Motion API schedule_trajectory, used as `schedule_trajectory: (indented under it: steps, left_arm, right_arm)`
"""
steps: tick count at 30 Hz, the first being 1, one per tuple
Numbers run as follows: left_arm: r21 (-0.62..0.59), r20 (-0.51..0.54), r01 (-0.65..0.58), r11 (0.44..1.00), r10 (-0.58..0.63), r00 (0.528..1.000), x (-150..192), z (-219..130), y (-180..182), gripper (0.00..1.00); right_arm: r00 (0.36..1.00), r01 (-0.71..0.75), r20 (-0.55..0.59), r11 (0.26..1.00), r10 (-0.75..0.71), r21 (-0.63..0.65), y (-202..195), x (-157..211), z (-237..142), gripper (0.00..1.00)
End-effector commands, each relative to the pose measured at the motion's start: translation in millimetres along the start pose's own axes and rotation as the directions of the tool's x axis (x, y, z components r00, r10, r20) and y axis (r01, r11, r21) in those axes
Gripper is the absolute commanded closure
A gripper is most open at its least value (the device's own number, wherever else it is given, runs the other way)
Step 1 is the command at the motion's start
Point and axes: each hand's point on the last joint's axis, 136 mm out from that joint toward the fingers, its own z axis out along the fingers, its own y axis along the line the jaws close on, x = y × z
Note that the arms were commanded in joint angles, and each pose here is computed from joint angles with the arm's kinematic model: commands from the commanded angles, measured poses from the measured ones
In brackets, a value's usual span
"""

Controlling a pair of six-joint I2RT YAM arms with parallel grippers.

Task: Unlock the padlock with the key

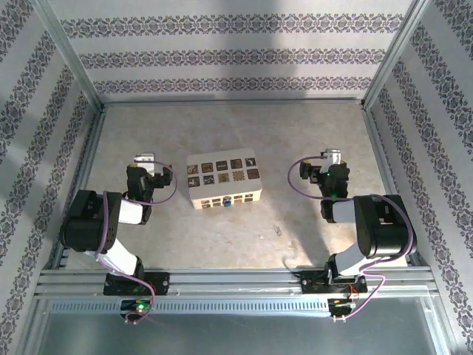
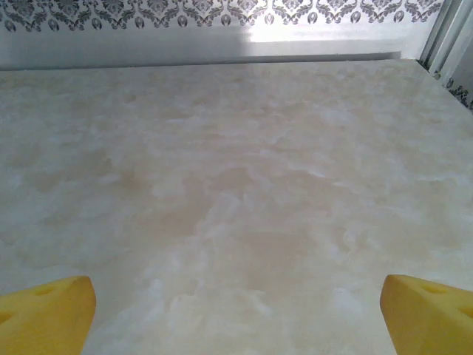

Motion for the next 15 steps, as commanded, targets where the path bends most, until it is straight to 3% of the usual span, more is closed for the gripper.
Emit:
schedule_trajectory:
  steps: [1, 15]
  left_arm:
    - [0.032, 0.008, -0.014, 0.999, 0.014, 1.0, -5.8, 0.5, -4.5, 0.01]
    - [0.007, 0.007, -0.002, 1.0, 0.002, 1.0, -6.0, 0.9, -0.2, 0.01]
  right_arm:
    - [0.999, 0.019, 0.039, 1.0, -0.019, 0.002, 2.2, -12.8, 0.7, 0.02]
    - [0.999, 0.018, 0.039, 1.0, -0.018, 0.002, 2.2, -12.8, 0.7, 0.01]
